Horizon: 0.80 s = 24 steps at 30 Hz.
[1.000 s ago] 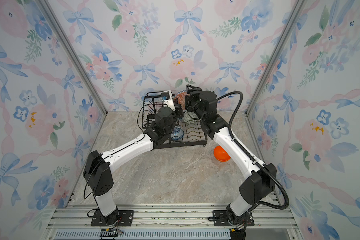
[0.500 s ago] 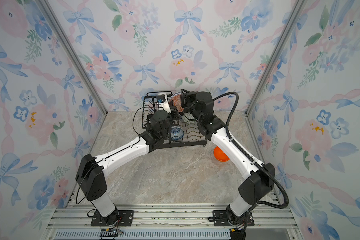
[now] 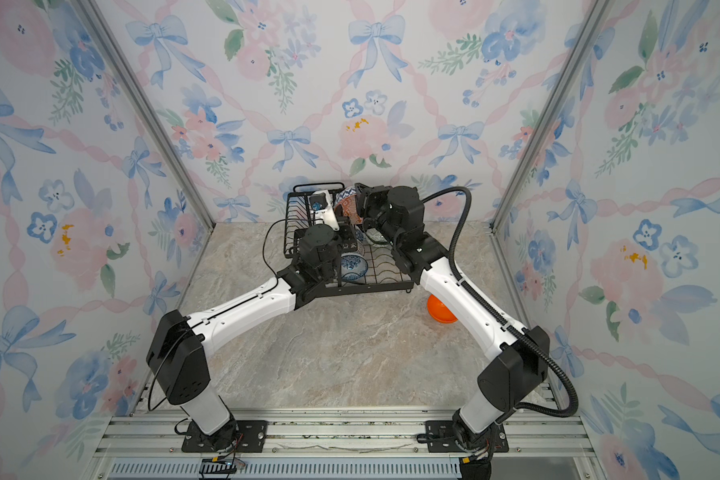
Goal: Load the bowls into the dish rack
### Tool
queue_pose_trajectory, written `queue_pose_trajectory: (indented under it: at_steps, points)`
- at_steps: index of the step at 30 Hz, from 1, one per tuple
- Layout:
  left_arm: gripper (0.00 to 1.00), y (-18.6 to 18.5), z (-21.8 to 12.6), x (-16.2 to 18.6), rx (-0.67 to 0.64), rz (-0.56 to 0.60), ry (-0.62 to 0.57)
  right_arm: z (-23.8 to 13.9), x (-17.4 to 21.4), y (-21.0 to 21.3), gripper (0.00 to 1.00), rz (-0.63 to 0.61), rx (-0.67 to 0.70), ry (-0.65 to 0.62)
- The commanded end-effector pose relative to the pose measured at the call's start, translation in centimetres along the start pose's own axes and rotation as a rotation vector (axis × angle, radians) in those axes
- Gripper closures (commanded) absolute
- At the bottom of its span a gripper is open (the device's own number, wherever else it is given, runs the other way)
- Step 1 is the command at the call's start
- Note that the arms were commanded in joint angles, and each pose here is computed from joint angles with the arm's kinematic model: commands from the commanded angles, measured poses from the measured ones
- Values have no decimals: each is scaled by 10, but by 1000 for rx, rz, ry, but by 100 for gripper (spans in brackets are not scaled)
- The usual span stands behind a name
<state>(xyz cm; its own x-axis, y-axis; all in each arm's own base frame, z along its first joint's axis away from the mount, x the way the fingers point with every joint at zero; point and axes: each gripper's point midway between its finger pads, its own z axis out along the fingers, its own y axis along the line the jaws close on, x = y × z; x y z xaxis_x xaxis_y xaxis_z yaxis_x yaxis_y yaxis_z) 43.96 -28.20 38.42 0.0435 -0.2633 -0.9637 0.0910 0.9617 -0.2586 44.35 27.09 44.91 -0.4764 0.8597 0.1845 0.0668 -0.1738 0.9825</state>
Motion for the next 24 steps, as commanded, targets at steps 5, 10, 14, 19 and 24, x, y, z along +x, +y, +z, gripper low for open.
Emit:
queue_pose_trajectory:
  at_steps: [5, 10, 14, 19, 24]
  points:
    - [100, 5, -20, -44, 2, -65, -78, -11, -17, 27, 100, -83, -83, -70]
    - [100, 4, -19, -45, 6, -61, -79, -13, -17, 28, 100, -89, -86, -69]
    - [98, 4, -21, -47, 9, -65, -81, -14, -15, 30, 100, -94, -95, -61]
    - [96, 7, -22, -45, -2, -61, -76, -14, -13, 31, 100, -92, -102, -52]
    - [89, 8, -23, -38, 3, -70, -54, -10, -14, 27, 100, -65, -110, -40]
